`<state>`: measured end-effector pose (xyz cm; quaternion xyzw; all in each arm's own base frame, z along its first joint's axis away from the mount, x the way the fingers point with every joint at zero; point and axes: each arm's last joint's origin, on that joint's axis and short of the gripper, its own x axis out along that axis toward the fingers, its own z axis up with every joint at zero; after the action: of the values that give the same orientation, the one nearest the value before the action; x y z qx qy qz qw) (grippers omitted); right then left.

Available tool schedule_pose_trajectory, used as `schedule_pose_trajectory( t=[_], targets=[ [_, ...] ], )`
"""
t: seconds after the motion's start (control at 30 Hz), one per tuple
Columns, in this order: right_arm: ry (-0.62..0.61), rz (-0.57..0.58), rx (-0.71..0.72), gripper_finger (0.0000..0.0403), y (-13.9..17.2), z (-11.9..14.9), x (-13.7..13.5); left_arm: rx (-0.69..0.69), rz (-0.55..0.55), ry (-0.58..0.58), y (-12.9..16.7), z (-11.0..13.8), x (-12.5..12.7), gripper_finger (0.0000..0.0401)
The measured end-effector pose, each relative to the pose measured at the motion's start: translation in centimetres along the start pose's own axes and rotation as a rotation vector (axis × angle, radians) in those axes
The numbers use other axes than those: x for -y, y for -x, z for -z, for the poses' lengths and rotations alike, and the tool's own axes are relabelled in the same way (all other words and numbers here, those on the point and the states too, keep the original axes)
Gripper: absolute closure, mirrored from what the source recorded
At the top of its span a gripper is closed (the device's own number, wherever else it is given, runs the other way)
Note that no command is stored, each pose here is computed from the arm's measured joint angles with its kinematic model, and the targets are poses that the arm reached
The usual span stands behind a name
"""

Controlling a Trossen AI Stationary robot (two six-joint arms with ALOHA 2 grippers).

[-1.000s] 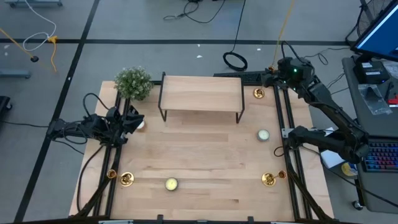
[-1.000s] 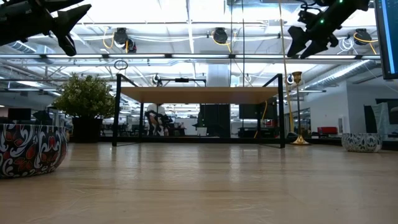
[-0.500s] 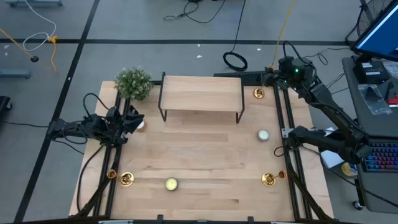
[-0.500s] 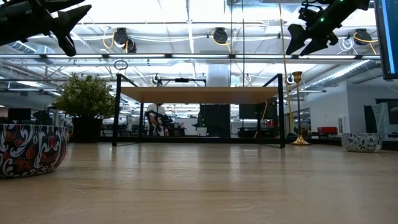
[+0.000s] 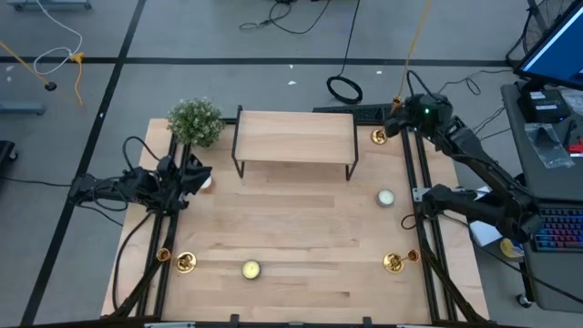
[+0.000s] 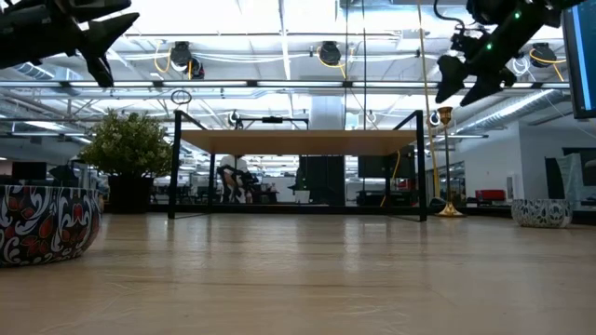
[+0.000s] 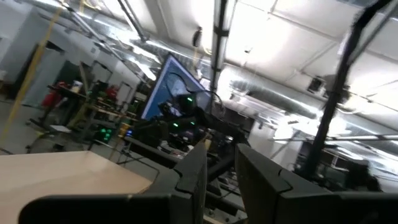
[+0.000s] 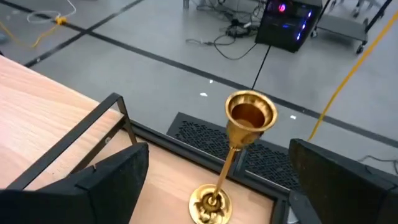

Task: Pick & Place candle stick holders
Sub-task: Put the top gold candle holder on the shelf

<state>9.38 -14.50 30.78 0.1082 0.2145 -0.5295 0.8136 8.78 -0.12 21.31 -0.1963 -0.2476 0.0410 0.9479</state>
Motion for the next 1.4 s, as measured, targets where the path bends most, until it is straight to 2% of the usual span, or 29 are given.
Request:
schedule_pose_trajectory(
  t=[0.27,0.57,0.87,1.4],
  targets=[
    [0.074,-0.008,0.117,0.0022,-0.7,1.9,-0.2,0.003,-0.009,0.0,0.0,0.0,0.0,0.0315],
    [0.108,-0.001,0.128,0.0024,-1.9,3.7,-0.4,0.025,-0.074,0.002,0.0,-0.1,-0.2,0.0315],
    [0.016,0.036,0.304,0.0025,-2.4,3.6,-0.2,0.033,-0.098,0.001,0.0,-0.1,-0.3,0.0315],
    [-0.106,0.043,0.31,0.0025,-4.5,3.4,-0.5,0.034,-0.098,0.001,0.0,-0.1,-0.3,0.0315]
  ],
)
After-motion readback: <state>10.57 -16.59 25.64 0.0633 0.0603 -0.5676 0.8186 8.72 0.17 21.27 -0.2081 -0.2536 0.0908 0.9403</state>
